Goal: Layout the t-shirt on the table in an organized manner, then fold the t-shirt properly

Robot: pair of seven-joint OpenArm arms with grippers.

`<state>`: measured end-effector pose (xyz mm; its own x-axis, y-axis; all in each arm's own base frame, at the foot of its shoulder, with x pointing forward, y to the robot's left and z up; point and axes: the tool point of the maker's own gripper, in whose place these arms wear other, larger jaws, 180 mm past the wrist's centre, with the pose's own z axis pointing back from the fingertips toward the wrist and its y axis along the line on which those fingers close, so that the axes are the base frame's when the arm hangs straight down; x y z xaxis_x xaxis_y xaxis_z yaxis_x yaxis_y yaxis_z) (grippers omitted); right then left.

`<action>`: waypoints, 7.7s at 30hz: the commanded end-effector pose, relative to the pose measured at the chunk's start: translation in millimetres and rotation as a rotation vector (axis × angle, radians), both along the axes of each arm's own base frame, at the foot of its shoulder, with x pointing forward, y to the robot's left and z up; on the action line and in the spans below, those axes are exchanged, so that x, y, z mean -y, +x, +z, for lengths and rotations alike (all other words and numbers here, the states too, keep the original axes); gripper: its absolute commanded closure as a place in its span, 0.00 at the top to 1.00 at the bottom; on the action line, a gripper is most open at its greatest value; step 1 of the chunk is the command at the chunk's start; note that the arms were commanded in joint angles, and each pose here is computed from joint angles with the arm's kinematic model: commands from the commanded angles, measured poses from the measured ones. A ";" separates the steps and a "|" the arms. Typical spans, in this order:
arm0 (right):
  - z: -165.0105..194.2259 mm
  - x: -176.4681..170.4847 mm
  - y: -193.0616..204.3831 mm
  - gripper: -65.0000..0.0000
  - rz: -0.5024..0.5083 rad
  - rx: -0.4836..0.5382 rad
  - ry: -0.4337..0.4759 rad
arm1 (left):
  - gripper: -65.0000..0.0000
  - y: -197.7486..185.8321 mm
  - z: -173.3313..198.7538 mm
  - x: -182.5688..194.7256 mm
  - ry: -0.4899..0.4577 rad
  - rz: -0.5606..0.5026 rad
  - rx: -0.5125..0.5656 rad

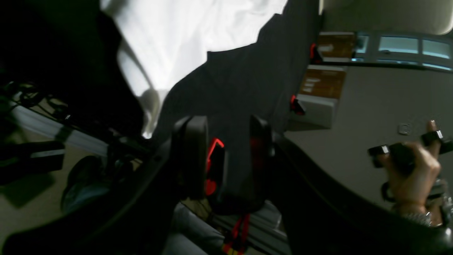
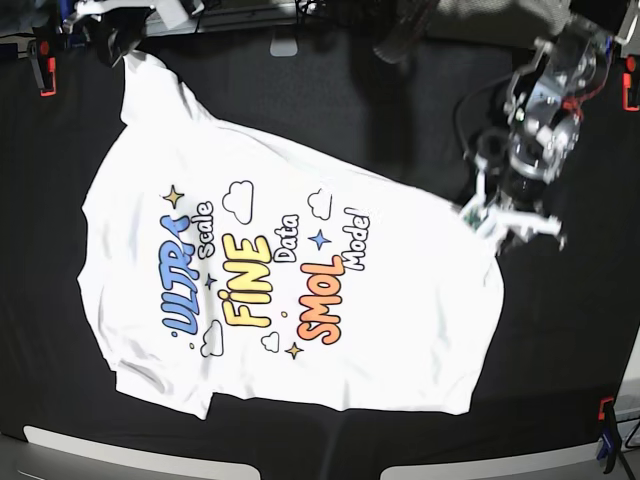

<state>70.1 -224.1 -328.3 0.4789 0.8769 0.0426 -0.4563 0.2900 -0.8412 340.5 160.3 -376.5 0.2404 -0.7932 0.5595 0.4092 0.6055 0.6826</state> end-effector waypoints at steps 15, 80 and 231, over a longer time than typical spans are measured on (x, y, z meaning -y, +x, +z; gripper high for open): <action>2.3 -14.0 -2.8 0.30 -0.040 0.024 0.052 | 0.33 24.1 19.0 -31.5 0.031 0.062 -0.049; 2.6 -14.2 -1.6 0.30 -0.037 0.027 0.051 | 0.43 -42.7 -7.9 3.9 0.078 -0.053 -0.101; -33.7 -10.9 18.3 0.00 0.115 -0.064 -0.131 | 0.00 -68.3 35.9 -48.2 0.305 0.153 -0.032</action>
<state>85.8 -214.1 -368.1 0.3855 0.9160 -0.1113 -0.5505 0.1315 -0.8244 264.7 205.3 -354.7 0.3999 -0.8726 0.2804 0.3997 0.4414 0.8034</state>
